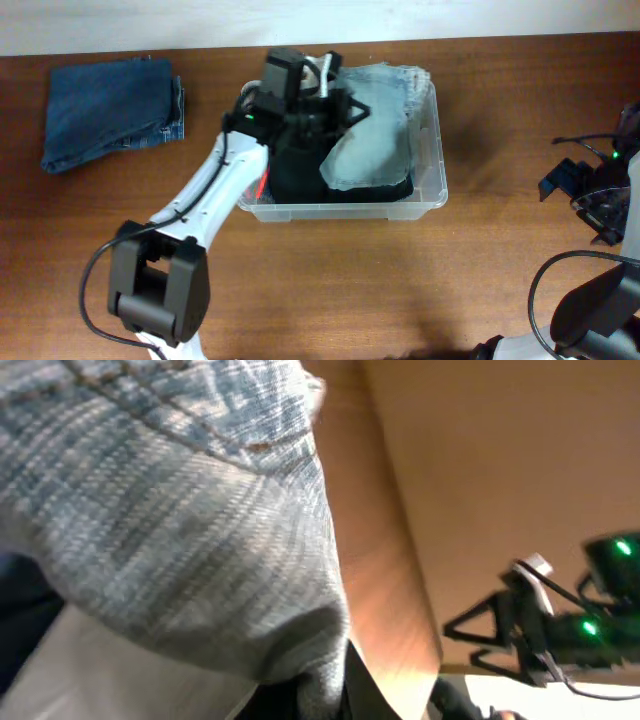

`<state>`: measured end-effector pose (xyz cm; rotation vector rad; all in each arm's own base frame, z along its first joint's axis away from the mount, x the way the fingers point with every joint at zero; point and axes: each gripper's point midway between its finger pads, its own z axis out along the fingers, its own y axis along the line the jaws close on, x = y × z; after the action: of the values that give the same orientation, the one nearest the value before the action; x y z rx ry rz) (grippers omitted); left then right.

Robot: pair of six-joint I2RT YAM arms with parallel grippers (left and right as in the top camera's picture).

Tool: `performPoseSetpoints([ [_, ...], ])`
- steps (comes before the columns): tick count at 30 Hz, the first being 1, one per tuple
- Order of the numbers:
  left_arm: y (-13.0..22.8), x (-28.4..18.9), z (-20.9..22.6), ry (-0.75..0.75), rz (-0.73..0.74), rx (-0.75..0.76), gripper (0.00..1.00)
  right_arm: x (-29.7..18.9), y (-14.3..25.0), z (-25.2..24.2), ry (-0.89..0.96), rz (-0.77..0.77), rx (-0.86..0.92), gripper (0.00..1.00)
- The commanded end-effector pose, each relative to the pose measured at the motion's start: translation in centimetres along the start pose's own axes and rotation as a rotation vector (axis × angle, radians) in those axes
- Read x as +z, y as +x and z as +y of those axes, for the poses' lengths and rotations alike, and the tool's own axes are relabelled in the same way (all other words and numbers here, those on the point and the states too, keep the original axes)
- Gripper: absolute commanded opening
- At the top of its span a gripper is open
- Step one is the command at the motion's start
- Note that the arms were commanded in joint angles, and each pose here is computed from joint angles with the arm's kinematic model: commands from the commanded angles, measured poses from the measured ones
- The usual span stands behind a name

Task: Pack container
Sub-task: 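Lift the shorts and carry them over the bin with the left gripper, then lower the shorts into the bin on top of the dark garments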

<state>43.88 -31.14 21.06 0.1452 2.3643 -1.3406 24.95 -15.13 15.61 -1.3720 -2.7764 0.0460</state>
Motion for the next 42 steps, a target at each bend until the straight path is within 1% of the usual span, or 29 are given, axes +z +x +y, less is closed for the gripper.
performPoseSetpoints([
  [1, -1.9, -2.3, 2.6, -0.063, -0.038, -0.03, 0.02, -0.1, 0.0, -0.1, 0.0, -0.004, 0.012, 0.98],
  [3, -2.1, -3.4, 4.3, -0.101, -0.039, -0.068, 0.03, -0.1, 0.0, -0.1, 0.0, -0.004, 0.012, 0.98],
  [4, -2.2, -3.9, 5.0, -0.117, -0.04, -0.087, 0.06, -0.1, 0.0, -0.1, 0.0, -0.004, 0.012, 0.98],
  [7, -2.2, -5.2, 6.8, -0.155, -0.036, -0.146, 0.07, -0.1, 0.0, -0.1, 0.0, -0.004, 0.012, 0.98],
  [8, -2.2, -5.5, 7.3, -0.165, -0.036, -0.162, 0.11, -0.1, 0.0, -0.1, 0.0, -0.004, 0.012, 0.98],
  [9, -2.2, -5.7, 7.6, -0.17, -0.034, -0.172, 0.21, -0.1, 0.0, -0.1, 0.0, -0.004, 0.012, 0.98],
  [10, -2.0, -5.9, 7.8, -0.177, -0.03, -0.183, 0.34, -0.1, 0.0, -0.1, 0.0, -0.004, 0.012, 0.98],
  [12, -1.7, -6.3, 8.4, -0.192, -0.016, -0.192, 0.65, -0.1, 0.0, -0.1, 0.0, -0.004, 0.012, 0.98],
  [13, -1.4, -6.4, 8.6, -0.198, -0.005, -0.181, 0.77, -0.1, 0.0, -0.1, 0.0, -0.004, 0.012, 0.99],
  [14, -1.2, -6.4, 8.7, -0.203, 0.006, -0.169, 0.84, -0.1, 0.0, -0.1, 0.0, -0.004, 0.012, 0.98],
  [15, -0.9, -6.4, 8.8, -0.208, 0.016, -0.158, 0.87, -0.1, 0.0, -0.1, 0.0, -0.004, 0.012, 0.98],
  [16, -0.7, -6.5, 8.9, -0.212, 0.024, -0.151, 0.95, -0.1, 0.0, -0.1, 0.0, -0.004, 0.012, 0.98],
  [18, -0.5, -6.5, 8.9, -0.213, 0.035, -0.136, 0.99, -0.1, 0.0, -0.1, 0.0, -0.004, 0.012, 0.98],
  [23, -1.6, -6.8, 7.1, -0.167, 0.029, -0.012, 0.99, -0.1, 0.0, -0.1, 0.0, -0.004, 0.012, 0.98],
  [27, -3.5, -7.9, 4.6, -0.146, -0.01, 0.156, 0.99, -0.1, 0.0, -0.1, 0.0, -0.004, 0.012, 0.98],
  [30, -3.8, -7.7, 2.9, -0.134, -0.009, 0.267, 0.99, -0.1, 0.0, -0.1, 0.0, -0.004, 0.012, 0.98],
  [31, -3.2, -7.1, 3.1, -0.174, 0.008, 0.291, 0.99, -0.1, 0.0, -0.1, 0.0, -0.004, 0.012, 0.98],
  [32, -2.6, -6.7, 3.8, -0.239, 0.021, 0.285, 0.99, -0.1, 0.0, -0.1, 0.0, -0.004, 0.012, 0.98],
  [33, -1.7, -6.3, 5.1, -0.341, 0.043, 0.281, 0.95, -0.1, 0.0, -0.1, 0.0, -0.004, 0.012, 0.98],
  [34, -1.1, -6.1, 5.6, -0.397, 0.062, 0.296, 0.93, -0.1, 0.0, -0.1, 0.0, -0.004, 0.012, 0.98],
  [36, 1.2, -5.1, 6.1, -0.518, 0.135, 0.368, 0.73, -0.1, 0.0, -0.1, 0.0, -0.004, 0.012, 0.98],
  [37, 2.2, -4.5, 5.8, -0.56, 0.158, 0.408, 0.64, -0.1, 0.0, -0.1, 0.0, -0.004, 0.012, 0.98],
  [38, 2.5, -4.2, 5.6, -0.579, 0.164, 0.421, 0.59, -0.1, 0.0, -0.1, 0.0, -0.004, 0.012, 0.98],
  [39, 2.7, -4.0, 5.6, -0.596, 0.167, 0.432, 0.57, -0.1, 0.0, -0.1, 0.0, -0.004, 0.012, 0.98],
  [42, 2.7, -3.8, 6.3, -0.667, 0.163, 0.457, 0.43, -0.1, 0.0, -0.1, 0.0, -0.004, 0.012, 0.98],
])
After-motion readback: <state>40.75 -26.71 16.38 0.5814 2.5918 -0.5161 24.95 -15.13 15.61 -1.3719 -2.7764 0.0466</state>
